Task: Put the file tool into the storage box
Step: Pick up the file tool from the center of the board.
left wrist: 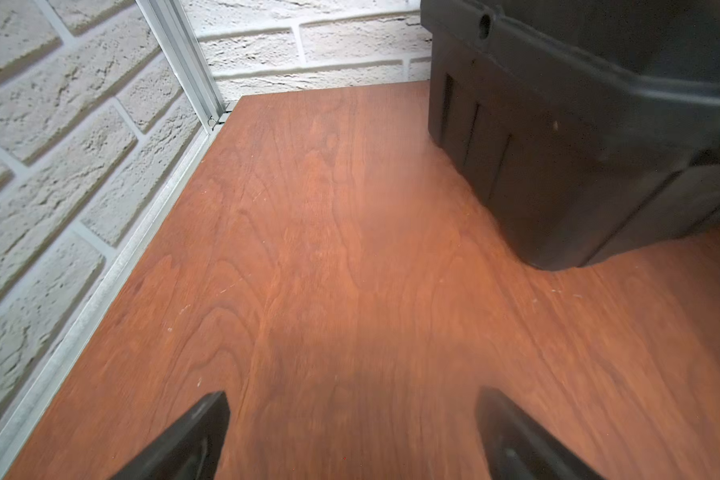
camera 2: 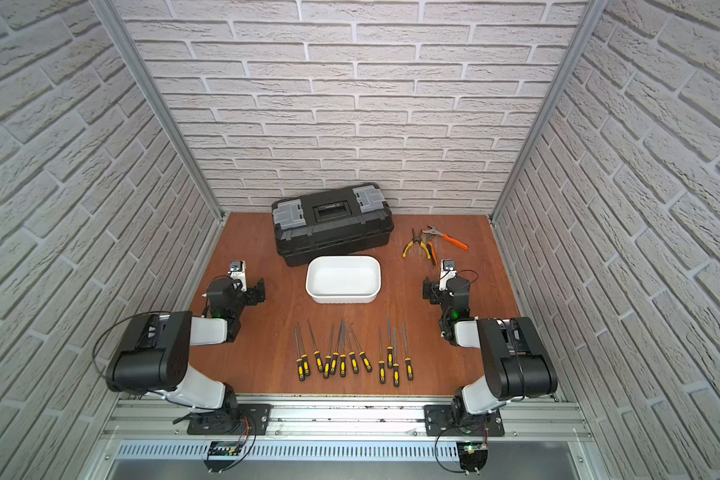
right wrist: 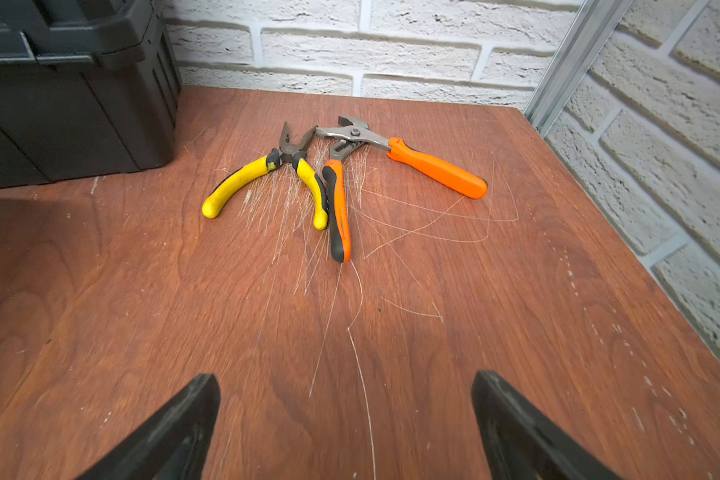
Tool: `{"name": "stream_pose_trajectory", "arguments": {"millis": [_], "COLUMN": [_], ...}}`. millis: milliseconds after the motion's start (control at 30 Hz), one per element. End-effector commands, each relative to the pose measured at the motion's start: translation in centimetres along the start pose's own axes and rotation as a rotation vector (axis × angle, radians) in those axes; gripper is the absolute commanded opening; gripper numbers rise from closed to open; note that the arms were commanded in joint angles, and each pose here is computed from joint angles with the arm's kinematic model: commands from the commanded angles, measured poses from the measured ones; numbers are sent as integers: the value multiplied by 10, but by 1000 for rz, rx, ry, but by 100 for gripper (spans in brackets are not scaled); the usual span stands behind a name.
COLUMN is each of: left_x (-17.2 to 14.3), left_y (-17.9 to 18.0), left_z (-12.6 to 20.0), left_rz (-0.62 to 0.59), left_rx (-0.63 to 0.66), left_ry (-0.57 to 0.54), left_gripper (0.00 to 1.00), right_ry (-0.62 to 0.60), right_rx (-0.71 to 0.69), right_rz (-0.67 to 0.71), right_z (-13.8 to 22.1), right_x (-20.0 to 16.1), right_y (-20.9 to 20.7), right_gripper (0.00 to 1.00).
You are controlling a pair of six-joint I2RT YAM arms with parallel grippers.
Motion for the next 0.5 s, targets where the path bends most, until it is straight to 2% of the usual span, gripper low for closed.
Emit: {"name": "stream_pose_trajectory", "arguments": {"millis": [0,467], "left_x": [10,10], "left_y": [2,3], "left_z": [-2,-2], "left_rz": [-3,2], "left_rx": [1,-4], "left_ry": [-46,-46], "left_gripper": [98,98], "right_ry": [-49,-49], "right_rx": [-2,-2], "right_rz": [0,-1], "right_z": [0,-1], "right_x": [12,12], "right_y": [-1,-1], "right_gripper": [99,99]}}
Point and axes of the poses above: each gripper's point midway between its finger pads, its own z axis back along the fingers, its own y axis along the line the jaws close on, x = y × z, the point moved 9 cm from there along z, back along the fingers, and after that the axes turned 3 degrees about z, right-handed, at the moved point
